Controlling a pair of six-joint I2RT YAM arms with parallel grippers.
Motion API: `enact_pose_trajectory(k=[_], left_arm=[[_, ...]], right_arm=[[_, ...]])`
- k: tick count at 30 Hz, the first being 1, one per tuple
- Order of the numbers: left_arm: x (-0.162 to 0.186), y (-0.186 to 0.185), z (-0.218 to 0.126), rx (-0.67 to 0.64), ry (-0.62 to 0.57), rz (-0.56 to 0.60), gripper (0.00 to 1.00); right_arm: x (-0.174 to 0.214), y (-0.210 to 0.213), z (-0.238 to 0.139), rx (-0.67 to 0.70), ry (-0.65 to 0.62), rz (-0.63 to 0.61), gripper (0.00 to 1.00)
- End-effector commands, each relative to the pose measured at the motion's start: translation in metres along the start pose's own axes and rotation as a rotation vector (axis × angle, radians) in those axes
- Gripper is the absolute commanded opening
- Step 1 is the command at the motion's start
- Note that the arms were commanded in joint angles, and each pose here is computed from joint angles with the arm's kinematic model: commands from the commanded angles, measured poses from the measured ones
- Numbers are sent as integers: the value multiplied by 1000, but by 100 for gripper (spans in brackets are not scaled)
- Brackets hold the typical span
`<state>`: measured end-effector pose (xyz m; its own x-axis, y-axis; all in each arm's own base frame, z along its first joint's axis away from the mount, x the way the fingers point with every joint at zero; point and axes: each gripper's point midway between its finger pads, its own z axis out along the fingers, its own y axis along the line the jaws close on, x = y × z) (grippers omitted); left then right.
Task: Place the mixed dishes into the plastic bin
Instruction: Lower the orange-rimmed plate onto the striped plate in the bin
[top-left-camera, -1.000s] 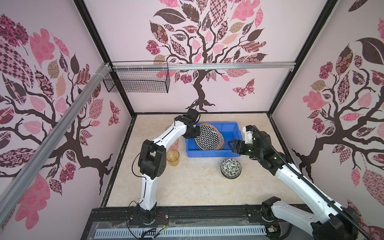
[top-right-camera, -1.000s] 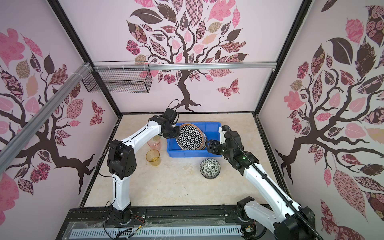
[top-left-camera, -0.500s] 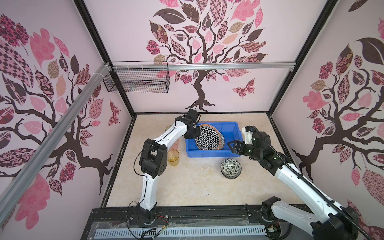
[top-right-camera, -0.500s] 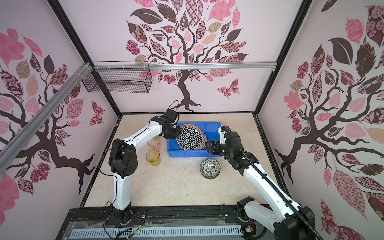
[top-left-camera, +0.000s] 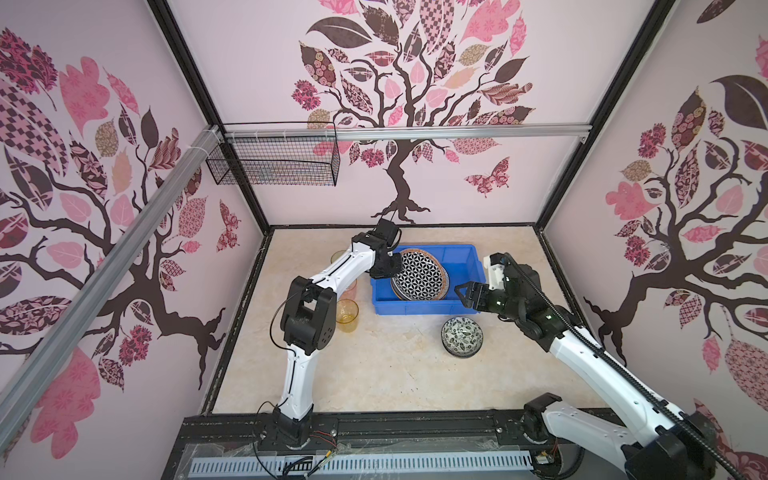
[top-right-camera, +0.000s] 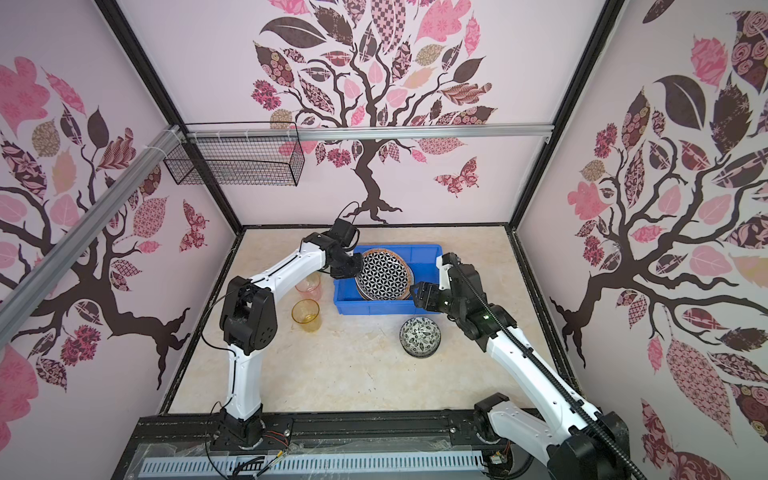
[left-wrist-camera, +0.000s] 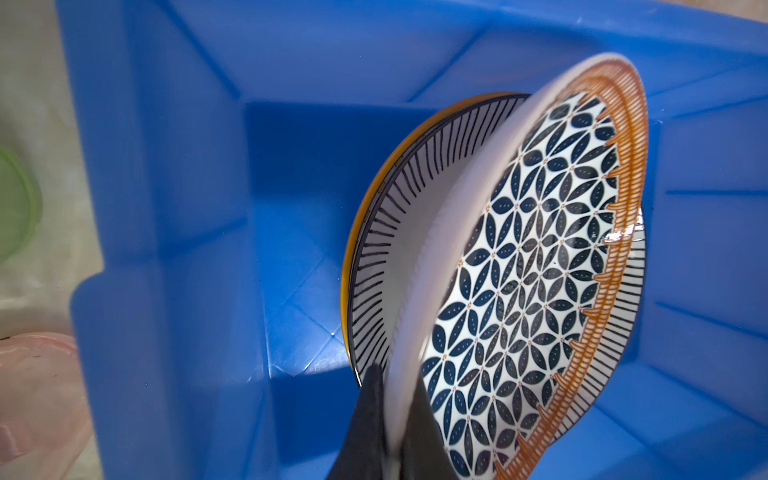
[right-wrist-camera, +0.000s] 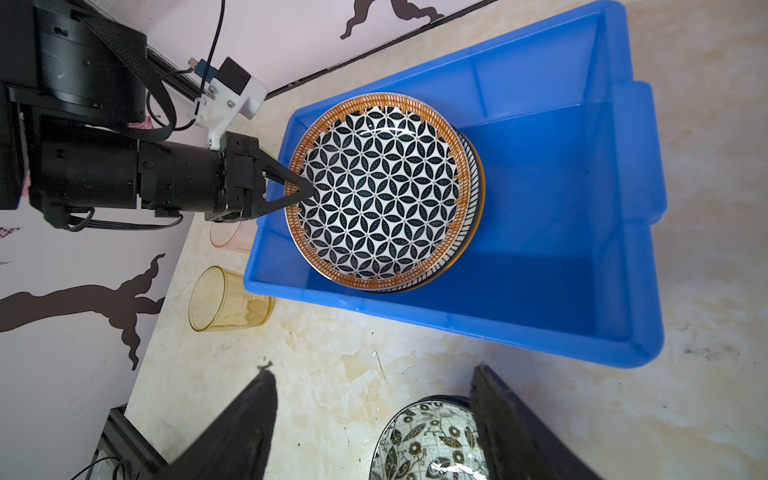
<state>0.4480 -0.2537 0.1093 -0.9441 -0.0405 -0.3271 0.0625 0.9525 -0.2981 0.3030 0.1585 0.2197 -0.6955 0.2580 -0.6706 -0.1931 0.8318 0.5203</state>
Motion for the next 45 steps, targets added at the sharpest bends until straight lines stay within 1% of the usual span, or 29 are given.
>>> enact_pose_trajectory(k=[1, 10, 26, 37, 41, 45], left_arm=[[3, -3, 10, 20, 21, 9, 0], [13, -4, 19, 16, 49, 6, 0], [26, -19, 42, 18, 93, 15, 0], [28, -27, 47, 13, 104, 23, 9], [28, -25, 43, -2, 102, 25, 14], [27, -23, 38, -6, 95, 24, 15]], right_arm=[[1, -3, 0, 4, 3, 17, 76], [3, -3, 1, 0, 9, 21, 76], [5, -5, 0, 2, 10, 22, 76], [6, -5, -1, 1, 7, 20, 76], [6, -5, -1, 0, 7, 21, 76], [6, -4, -1, -7, 9, 25, 76]])
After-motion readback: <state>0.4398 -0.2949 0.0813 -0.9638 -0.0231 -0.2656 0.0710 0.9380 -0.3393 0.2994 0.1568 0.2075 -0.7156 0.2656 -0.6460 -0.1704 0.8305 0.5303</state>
